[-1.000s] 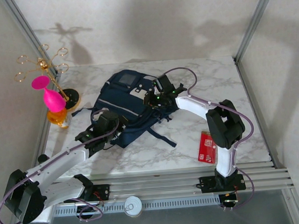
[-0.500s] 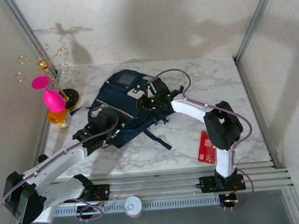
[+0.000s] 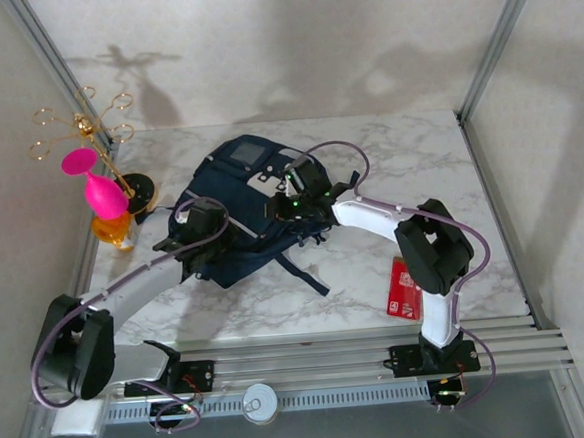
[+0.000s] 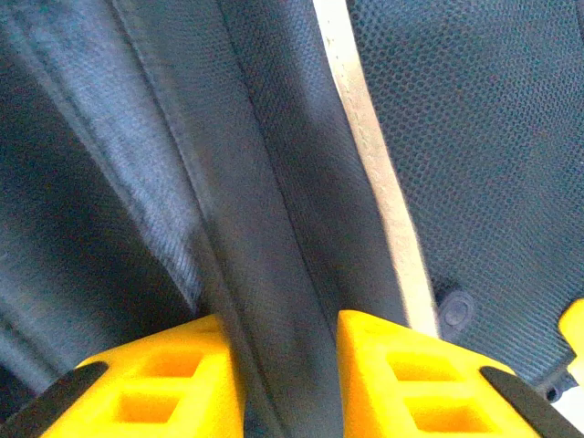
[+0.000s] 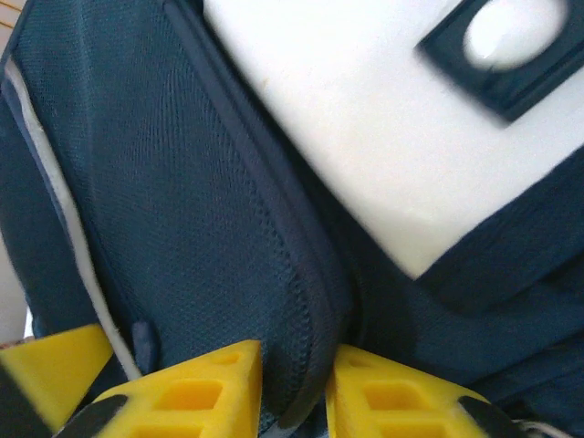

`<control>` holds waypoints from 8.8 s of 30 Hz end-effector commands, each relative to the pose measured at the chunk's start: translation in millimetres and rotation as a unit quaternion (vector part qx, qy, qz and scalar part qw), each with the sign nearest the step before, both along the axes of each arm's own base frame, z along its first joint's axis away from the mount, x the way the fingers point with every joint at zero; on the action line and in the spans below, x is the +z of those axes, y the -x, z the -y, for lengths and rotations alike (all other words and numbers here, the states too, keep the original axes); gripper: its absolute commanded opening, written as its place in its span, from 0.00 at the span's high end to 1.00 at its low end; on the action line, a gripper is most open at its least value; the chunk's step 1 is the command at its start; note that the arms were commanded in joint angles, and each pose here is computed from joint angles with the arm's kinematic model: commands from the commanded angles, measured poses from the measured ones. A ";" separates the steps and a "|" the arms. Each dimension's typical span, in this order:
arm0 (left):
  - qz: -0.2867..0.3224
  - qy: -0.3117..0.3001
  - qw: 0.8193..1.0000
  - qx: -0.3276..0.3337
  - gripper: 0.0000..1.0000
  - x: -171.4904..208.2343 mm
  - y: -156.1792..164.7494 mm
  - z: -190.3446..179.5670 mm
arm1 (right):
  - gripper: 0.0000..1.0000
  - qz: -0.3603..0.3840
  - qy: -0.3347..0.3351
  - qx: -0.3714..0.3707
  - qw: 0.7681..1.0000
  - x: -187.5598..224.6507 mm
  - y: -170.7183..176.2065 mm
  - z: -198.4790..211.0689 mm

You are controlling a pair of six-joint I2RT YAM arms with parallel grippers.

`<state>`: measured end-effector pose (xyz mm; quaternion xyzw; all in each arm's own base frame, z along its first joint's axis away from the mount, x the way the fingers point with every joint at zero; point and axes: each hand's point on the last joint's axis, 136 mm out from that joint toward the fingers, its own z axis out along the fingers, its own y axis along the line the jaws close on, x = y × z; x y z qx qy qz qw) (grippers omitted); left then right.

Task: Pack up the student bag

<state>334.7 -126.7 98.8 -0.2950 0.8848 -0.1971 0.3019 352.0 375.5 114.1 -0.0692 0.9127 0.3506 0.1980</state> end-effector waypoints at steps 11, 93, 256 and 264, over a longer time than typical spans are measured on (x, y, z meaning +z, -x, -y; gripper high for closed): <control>0.063 0.015 0.998 0.015 0.69 49.9 -9.0 -18.5 | 0.67 0.023 0.001 -0.005 1.000 10.0 -31.7 -12.8; 0.025 0.000 1.000 -0.003 0.69 53.1 -34.1 110.1 | 1.00 -0.037 -0.278 -0.146 0.949 108.9 -0.1 11.3; 0.045 -0.184 0.959 -0.212 1.00 44.6 33.5 73.8 | 1.00 -0.015 -0.210 -0.135 0.968 105.0 -66.9 103.9; 0.082 -0.100 0.961 -0.243 1.00 51.4 43.4 147.7 | 1.00 -0.004 -0.159 -0.107 0.982 94.7 -101.5 114.6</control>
